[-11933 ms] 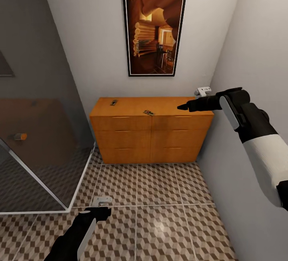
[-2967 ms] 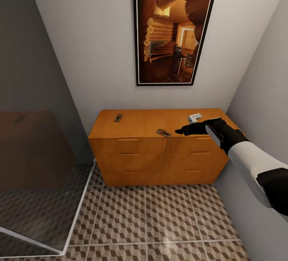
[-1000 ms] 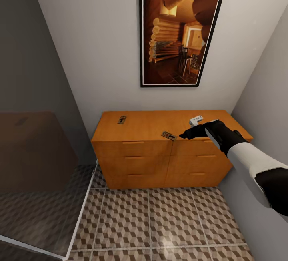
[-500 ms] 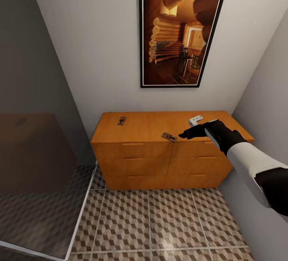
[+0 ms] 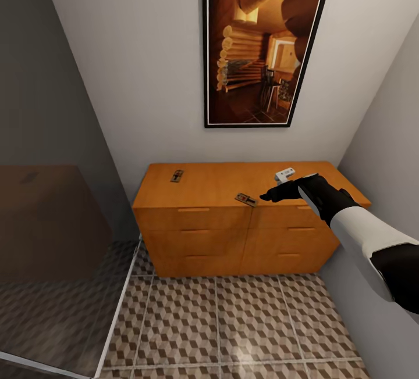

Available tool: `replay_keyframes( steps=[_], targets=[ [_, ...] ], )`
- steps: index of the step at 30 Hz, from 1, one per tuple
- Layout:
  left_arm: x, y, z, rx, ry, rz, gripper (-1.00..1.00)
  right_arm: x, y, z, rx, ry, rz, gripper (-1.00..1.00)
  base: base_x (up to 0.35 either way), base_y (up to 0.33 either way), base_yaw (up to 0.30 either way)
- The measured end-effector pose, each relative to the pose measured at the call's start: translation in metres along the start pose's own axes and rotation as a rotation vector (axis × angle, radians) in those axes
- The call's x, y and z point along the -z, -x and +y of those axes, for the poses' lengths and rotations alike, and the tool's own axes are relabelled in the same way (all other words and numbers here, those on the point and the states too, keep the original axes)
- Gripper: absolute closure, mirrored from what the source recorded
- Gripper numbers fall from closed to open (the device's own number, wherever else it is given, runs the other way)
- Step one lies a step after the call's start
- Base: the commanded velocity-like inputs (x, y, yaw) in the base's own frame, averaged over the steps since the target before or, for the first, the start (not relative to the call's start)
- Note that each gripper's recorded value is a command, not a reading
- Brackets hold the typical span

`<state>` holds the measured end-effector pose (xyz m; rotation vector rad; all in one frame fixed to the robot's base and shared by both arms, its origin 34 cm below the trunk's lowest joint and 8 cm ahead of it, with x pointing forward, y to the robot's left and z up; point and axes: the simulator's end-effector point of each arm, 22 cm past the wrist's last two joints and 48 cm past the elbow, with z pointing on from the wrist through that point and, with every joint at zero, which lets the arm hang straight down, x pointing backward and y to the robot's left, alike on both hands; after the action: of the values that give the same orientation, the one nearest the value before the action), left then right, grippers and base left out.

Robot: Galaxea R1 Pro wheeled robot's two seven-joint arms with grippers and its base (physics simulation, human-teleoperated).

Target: Take the four mousetraps from the cabinet in the bathroom and place them on the bathroom floor. Make sure all four end up on the same floor surface, and ensure that at least two of them are either under or directly next to the same bathroom sink.

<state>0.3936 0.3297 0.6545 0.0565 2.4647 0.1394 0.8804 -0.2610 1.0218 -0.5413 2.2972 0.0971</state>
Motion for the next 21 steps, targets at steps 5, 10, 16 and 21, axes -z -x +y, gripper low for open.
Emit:
replay_keyframes(
  steps=[5,10,16,21],
  targets=[
    [0.0001,0.0001,0.0001,0.000,0.000,-0.001,-1.00,0.0000,-0.0008,-0.0001,-0.003,0.001,0.001,-1.00,0.092,0.045,0.000],
    [0.0000,0.0000,0.0000,0.000,0.000,0.000,-1.00,-0.0003,-0.0013,-0.0002,-0.004,0.001,0.002,-1.00,0.090,0.034,0.000],
    [-0.0001,-0.0001,0.0000,0.000,0.000,0.000,-1.00,-0.0006,-0.0019,-0.0002,-0.005,0.002,0.002,-1.00,0.017,0.005,0.000],
    [-0.0001,0.0000,0.0000,0.000,0.000,0.000,-1.00,-0.0007,-0.0022,-0.0003,-0.005,0.002,0.003,-1.00,0.001,0.000,0.000]
  ],
)
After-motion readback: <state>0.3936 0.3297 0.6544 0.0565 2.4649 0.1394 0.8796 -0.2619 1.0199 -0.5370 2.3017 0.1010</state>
